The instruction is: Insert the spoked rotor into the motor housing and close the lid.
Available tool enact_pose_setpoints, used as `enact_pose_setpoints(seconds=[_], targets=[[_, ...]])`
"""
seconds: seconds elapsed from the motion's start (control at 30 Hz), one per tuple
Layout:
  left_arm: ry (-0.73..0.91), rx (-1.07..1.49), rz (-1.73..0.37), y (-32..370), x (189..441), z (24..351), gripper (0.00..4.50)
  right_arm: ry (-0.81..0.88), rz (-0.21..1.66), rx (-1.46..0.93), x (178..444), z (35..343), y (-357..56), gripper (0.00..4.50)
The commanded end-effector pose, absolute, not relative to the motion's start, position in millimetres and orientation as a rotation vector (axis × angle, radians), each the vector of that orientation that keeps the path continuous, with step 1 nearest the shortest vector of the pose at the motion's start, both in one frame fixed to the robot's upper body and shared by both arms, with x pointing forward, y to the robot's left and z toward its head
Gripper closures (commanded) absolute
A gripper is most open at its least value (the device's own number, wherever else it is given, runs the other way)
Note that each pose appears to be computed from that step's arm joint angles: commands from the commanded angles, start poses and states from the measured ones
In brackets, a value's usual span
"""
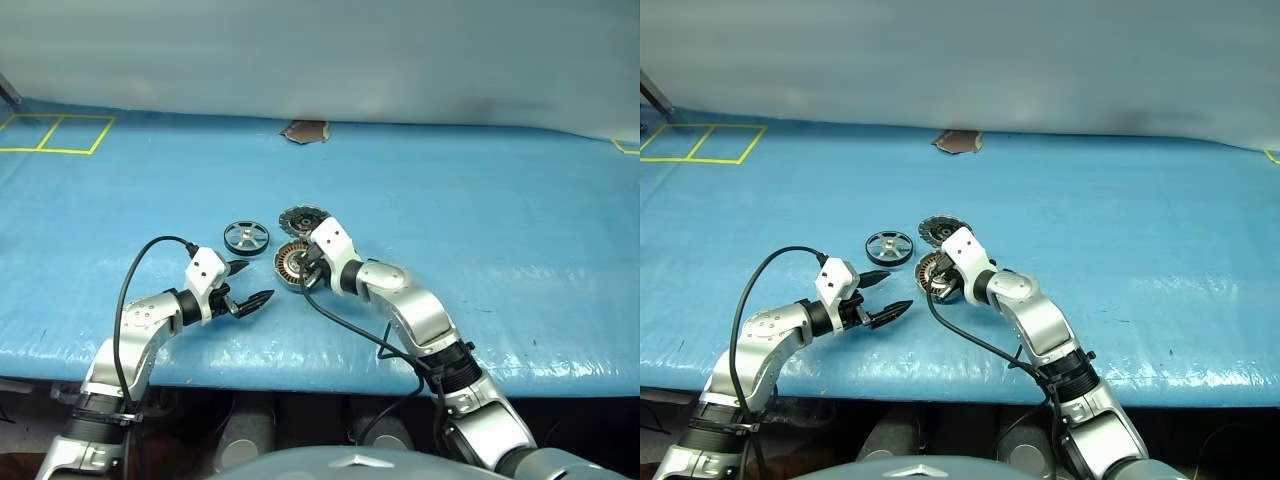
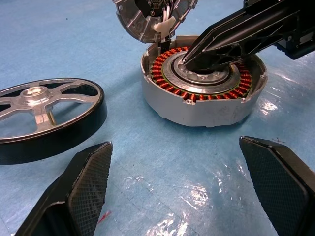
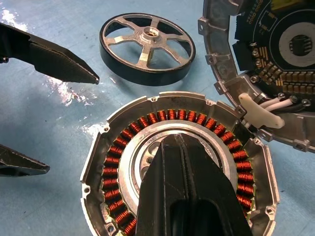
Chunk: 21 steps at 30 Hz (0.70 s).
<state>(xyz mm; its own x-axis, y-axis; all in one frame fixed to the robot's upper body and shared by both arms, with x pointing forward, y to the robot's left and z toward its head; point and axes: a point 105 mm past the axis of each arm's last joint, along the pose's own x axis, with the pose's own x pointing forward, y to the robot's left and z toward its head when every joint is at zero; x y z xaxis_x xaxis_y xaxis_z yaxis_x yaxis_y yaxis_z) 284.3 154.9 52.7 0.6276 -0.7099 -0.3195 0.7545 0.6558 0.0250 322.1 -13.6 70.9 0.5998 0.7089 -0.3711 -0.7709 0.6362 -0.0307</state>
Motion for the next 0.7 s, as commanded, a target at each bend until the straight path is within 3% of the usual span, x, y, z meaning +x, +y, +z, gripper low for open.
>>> enact_pose_setpoints(seconds=[0.03,0.7], targets=[[0.251,0.18,-0.848,154.4,286.1,63.8,0.0,0.356,0.814,-0.197,328.1,68.0,-23.8,4.48],[0.249,0.175,-0.845,153.6,285.6,63.3,0.0,0.532,0.738,-0.106,313.5,20.0,-37.6,4.48]])
